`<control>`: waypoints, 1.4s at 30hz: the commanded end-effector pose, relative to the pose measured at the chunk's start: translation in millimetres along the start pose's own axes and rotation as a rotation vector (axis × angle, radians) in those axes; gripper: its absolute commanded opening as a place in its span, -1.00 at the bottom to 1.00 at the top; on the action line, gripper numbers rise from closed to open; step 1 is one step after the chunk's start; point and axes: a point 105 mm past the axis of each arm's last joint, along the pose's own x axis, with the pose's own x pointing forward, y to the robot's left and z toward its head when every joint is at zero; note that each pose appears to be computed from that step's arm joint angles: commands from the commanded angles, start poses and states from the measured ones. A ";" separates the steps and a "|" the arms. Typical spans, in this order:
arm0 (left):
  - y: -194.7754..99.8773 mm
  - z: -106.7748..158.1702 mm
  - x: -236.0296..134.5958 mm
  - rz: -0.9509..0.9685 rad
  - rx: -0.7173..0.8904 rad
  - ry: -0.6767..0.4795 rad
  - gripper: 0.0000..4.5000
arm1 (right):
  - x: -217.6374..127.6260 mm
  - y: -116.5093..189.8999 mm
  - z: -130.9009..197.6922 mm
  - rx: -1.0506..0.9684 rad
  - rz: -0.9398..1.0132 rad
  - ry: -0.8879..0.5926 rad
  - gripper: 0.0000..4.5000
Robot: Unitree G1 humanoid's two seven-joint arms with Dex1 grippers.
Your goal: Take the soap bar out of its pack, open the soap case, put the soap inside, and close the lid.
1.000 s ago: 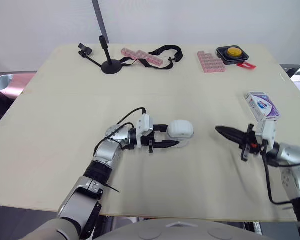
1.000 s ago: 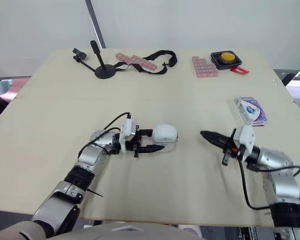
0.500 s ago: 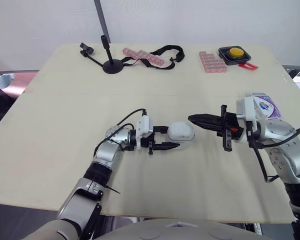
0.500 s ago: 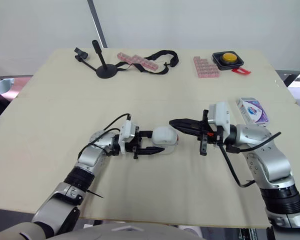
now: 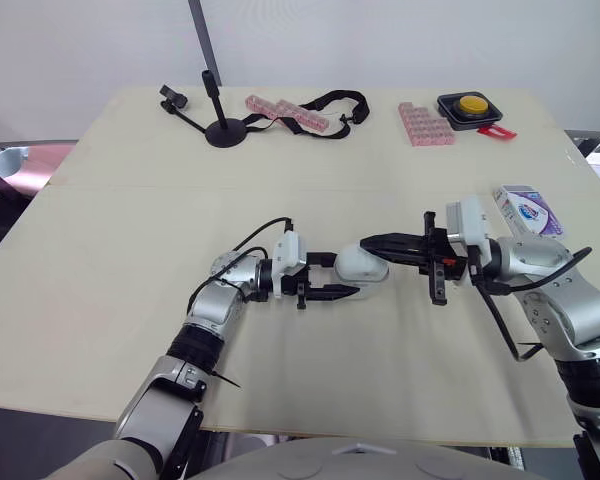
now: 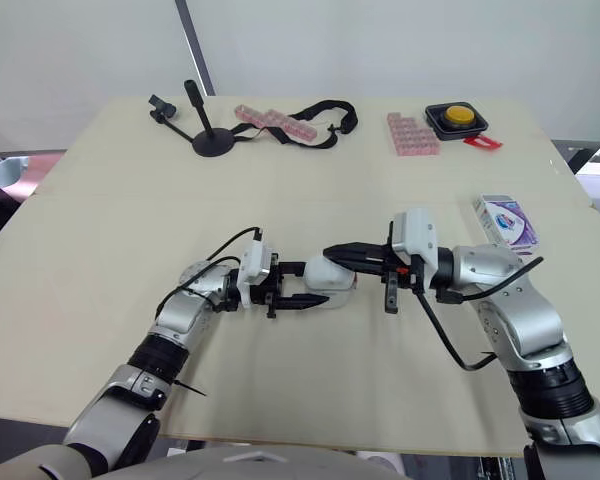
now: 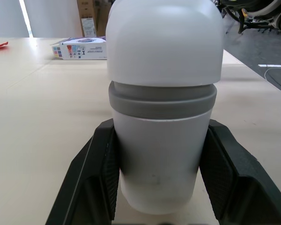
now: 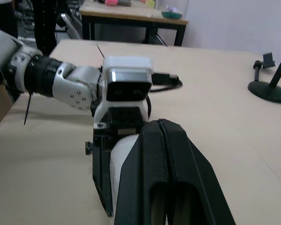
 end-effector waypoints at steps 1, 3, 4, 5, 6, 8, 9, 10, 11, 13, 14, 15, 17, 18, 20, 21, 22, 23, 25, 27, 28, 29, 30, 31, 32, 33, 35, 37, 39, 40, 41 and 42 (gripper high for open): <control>2.7 11.0 1.0 0.003 0.044 -0.029 -0.17 | 1.9 -5.3 -2.8 -0.029 -0.007 0.048 -0.99; 3.5 11.3 1.3 0.004 0.044 -0.030 -0.17 | 2.2 -3.4 -8.5 -0.043 0.012 0.085 -0.99; 3.4 11.5 1.6 0.005 0.045 -0.030 -0.17 | 2.0 -2.7 -10.3 -0.046 0.017 0.096 -0.99; 3.5 11.7 1.7 0.006 0.045 -0.031 -0.17 | 2.0 -1.6 -12.4 -0.047 0.024 0.105 -0.99; 3.8 11.8 1.9 0.008 0.045 -0.031 -0.17 | 1.7 -0.4 -15.7 -0.055 0.036 0.122 -0.99; 4.4 12.1 2.0 0.011 0.045 -0.033 -0.17 | 1.5 0.0 -20.2 -0.068 0.047 0.143 -0.99; 4.4 12.2 2.0 0.012 0.044 -0.033 -0.17 | 1.6 0.5 -21.2 -0.079 0.054 0.150 -0.99; 4.3 12.2 2.0 0.013 0.044 -0.034 -0.17 | 1.8 0.8 -21.6 -0.086 0.059 0.153 -0.99; 4.2 12.2 2.0 0.014 0.043 -0.034 -0.17 | 1.9 0.9 -21.7 -0.090 0.060 0.153 -0.99; 3.9 12.1 2.1 0.015 0.043 -0.035 -0.17 | 2.0 1.3 -22.0 -0.097 0.063 0.154 -0.99; 3.6 12.1 2.1 0.015 0.042 -0.034 -0.17 | 2.0 1.7 -22.1 -0.101 0.065 0.154 -0.99; 3.5 12.0 2.1 0.015 0.042 -0.034 -0.17 | 2.0 2.1 -22.4 -0.104 0.069 0.156 -0.99; 3.4 11.8 2.0 0.016 0.041 -0.034 -0.17 | 2.3 4.0 -23.0 -0.119 0.084 0.163 -0.99; 3.4 11.7 2.0 0.016 0.041 -0.034 -0.17 | 2.8 4.7 -23.9 -0.123 0.089 0.168 -0.99; 3.3 11.6 2.1 0.016 0.041 -0.033 -0.17 | 3.8 5.5 -26.4 -0.140 0.097 0.185 -0.99; 3.4 11.6 2.2 0.015 0.040 -0.033 -0.17 | 4.5 5.1 -27.4 -0.148 0.095 0.192 -0.99; 3.5 11.7 2.4 0.015 0.040 -0.034 -0.17 | 5.1 4.3 -28.0 -0.161 0.093 0.198 -0.99; 3.5 11.8 2.4 0.015 0.040 -0.034 -0.17 | 5.7 3.7 -28.3 -0.169 0.090 0.201 -0.99; 3.6 11.9 2.6 0.015 0.040 -0.034 -0.17 | 7.1 1.0 -30.1 -0.192 0.080 0.219 -0.99; 3.5 12.0 2.8 0.014 0.039 -0.035 -0.17 | 8.3 -0.6 -31.6 -0.207 0.074 0.231 -0.99; 3.5 12.0 2.9 0.014 0.038 -0.035 -0.17 | 8.7 -1.4 -32.0 -0.206 0.069 0.231 -0.99; 3.5 12.0 3.1 0.015 0.037 -0.035 -0.17 | 8.6 -1.4 -32.9 -0.204 0.070 0.234 -0.99; 3.4 12.0 3.2 0.015 0.037 -0.036 -0.17 | 8.3 -1.1 -33.9 -0.203 0.072 0.236 -0.99; 3.2 11.9 3.2 0.015 0.036 -0.036 -0.17 | 8.0 -0.9 -34.7 -0.202 0.072 0.238 -0.99; 3.0 11.9 3.2 0.015 0.036 -0.036 -0.17 | 7.7 -0.6 -35.2 -0.202 0.073 0.240 -0.99; 2.8 11.8 3.3 0.016 0.036 -0.036 -0.17 | 7.0 -1.1 -36.2 -0.200 0.068 0.242 -0.99; 2.7 11.5 3.3 0.016 0.035 -0.036 -0.17 | 5.8 -3.7 -36.0 -0.180 0.043 0.227 -0.99; 2.5 11.2 2.8 0.018 0.032 -0.034 -0.17 | 4.0 -13.8 -28.8 -0.119 -0.038 0.162 -0.99; 3.1 11.1 1.8 0.022 0.024 -0.033 -0.17 | -2.9 -22.2 -23.2 -0.078 -0.090 0.113 -0.99; 3.7 11.4 1.1 0.027 0.018 -0.034 -0.17 | -7.7 -25.7 -22.0 -0.062 -0.112 0.096 -0.99; 4.4 11.6 -0.1 0.030 0.008 -0.033 -0.17 | -14.8 -30.0 -20.8 -0.042 -0.140 0.074 -0.99; 4.5 11.7 -1.2 0.029 0.000 -0.031 -0.17 | -20.5 -32.5 -19.6 -0.027 -0.159 0.053 -0.99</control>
